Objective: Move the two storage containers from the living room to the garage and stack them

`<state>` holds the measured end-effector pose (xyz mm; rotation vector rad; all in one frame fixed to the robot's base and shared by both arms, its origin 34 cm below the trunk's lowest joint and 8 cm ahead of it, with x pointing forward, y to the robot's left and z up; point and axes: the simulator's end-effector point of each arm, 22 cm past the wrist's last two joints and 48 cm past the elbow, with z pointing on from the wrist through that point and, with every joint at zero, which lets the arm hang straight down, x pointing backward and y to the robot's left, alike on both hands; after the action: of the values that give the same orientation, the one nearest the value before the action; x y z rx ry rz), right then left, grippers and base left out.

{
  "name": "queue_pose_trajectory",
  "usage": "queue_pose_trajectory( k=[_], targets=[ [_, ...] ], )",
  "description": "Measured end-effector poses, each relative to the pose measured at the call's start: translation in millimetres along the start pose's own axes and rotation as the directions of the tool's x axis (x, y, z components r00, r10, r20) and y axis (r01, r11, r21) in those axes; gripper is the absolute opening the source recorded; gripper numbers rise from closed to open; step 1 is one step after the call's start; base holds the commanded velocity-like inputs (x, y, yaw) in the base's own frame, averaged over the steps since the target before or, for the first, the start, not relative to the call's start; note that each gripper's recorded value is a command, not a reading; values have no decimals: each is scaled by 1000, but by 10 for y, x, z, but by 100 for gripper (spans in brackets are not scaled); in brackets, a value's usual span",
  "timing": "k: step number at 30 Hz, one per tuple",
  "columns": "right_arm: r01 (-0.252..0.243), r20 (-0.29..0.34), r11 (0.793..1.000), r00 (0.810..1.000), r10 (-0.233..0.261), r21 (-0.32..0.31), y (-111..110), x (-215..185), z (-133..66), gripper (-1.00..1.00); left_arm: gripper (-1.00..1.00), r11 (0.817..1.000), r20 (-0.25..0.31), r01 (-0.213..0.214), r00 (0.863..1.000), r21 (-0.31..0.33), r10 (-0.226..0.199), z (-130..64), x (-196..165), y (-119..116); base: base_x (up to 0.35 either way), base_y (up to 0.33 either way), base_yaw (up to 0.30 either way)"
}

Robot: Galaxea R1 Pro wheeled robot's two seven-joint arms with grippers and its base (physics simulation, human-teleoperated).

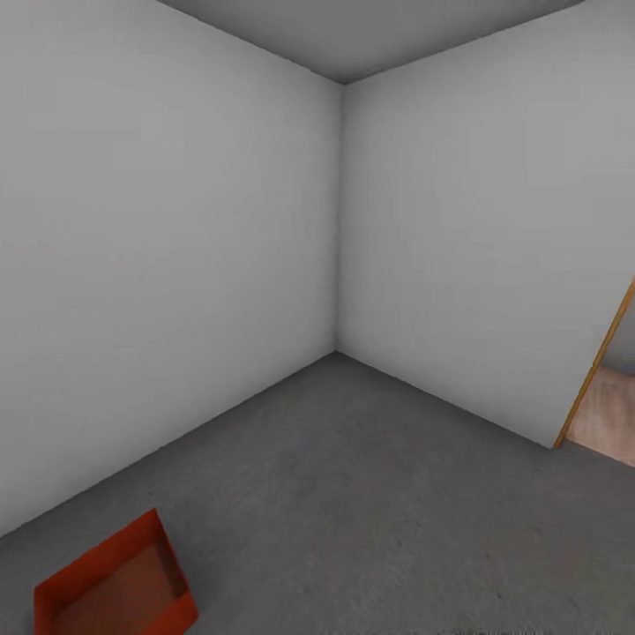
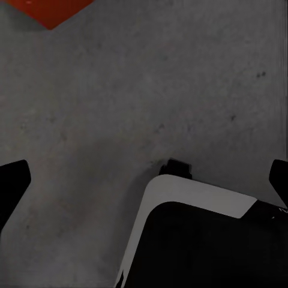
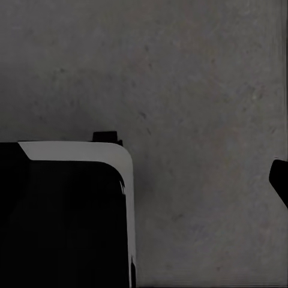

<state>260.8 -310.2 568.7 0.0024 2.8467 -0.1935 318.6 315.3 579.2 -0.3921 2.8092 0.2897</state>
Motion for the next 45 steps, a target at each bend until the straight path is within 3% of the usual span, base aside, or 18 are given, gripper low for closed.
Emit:
queue_pose_trajectory(
  k=[45],
  targets=[
    [0, 0, 1000, 1000, 0, -1, 4, -1, 0, 100, 100, 1000, 0, 0, 1000, 0, 0, 0, 0, 0, 0, 0, -300]
  ],
)
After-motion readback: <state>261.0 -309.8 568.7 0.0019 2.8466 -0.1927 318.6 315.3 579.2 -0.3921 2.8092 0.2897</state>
